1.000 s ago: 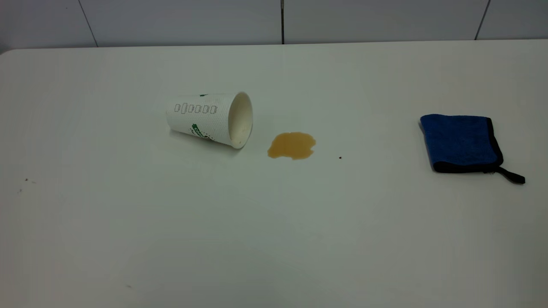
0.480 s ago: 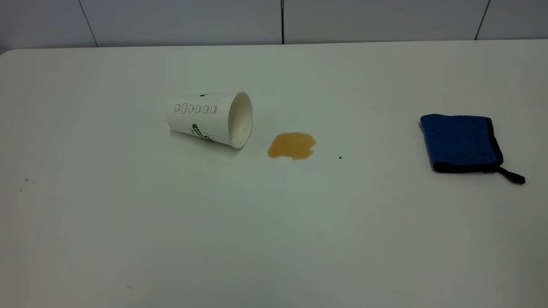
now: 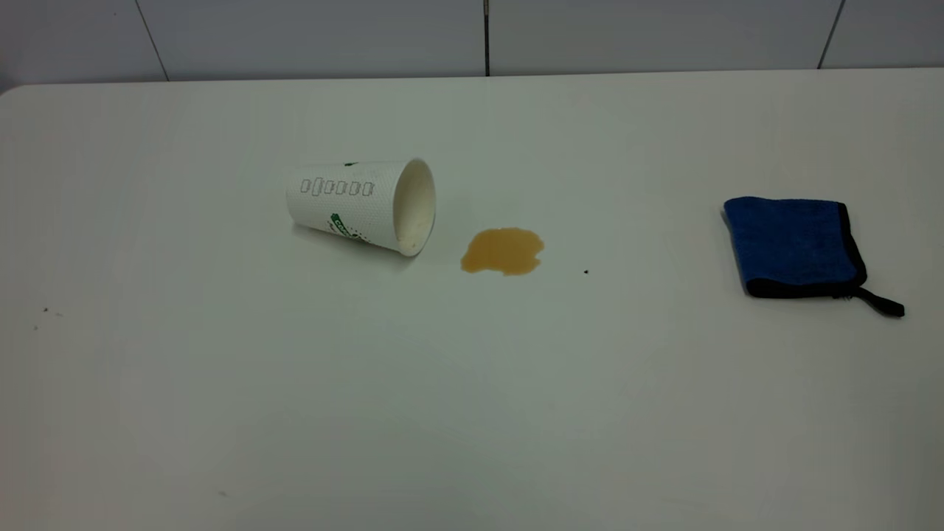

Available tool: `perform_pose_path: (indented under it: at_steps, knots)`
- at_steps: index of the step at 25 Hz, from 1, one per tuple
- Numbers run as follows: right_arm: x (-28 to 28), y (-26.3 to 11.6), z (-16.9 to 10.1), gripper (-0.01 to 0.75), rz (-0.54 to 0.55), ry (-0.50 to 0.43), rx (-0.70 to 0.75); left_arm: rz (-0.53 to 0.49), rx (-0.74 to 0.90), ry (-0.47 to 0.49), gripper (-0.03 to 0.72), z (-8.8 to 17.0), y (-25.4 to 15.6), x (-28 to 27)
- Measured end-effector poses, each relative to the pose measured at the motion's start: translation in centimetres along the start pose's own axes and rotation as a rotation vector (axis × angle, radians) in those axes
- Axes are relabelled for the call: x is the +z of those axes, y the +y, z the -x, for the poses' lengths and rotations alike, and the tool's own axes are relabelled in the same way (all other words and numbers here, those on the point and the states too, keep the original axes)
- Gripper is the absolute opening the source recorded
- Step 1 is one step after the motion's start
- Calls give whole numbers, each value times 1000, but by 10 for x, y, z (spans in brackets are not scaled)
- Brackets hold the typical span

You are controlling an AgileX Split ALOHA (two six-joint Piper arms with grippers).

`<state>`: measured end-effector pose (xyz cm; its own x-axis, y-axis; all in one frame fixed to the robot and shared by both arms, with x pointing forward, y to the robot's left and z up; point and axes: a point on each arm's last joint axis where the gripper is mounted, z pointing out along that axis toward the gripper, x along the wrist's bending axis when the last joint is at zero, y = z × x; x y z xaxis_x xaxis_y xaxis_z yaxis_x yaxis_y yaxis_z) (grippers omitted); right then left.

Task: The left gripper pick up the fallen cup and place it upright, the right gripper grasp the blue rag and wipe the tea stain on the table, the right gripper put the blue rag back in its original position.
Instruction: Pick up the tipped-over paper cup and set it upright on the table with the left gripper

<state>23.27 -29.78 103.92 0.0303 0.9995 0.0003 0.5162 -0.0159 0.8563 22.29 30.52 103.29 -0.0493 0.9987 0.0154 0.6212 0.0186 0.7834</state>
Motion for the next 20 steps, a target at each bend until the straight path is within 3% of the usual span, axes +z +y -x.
perform_pose_path:
  at_steps: [11, 17, 20]
  knots:
    - [0, 0, 0, 238, 0, 0, 0, 7, -19, 0, 579, 0, 3, 0]
    - [0, 0, 0, 238, 0, 0, 0, 57, -22, -5, 579, 2, 37, 15]
    - [0, 0, 0, 238, 0, 0, 0, 6, -16, -7, 579, 3, 60, 37]
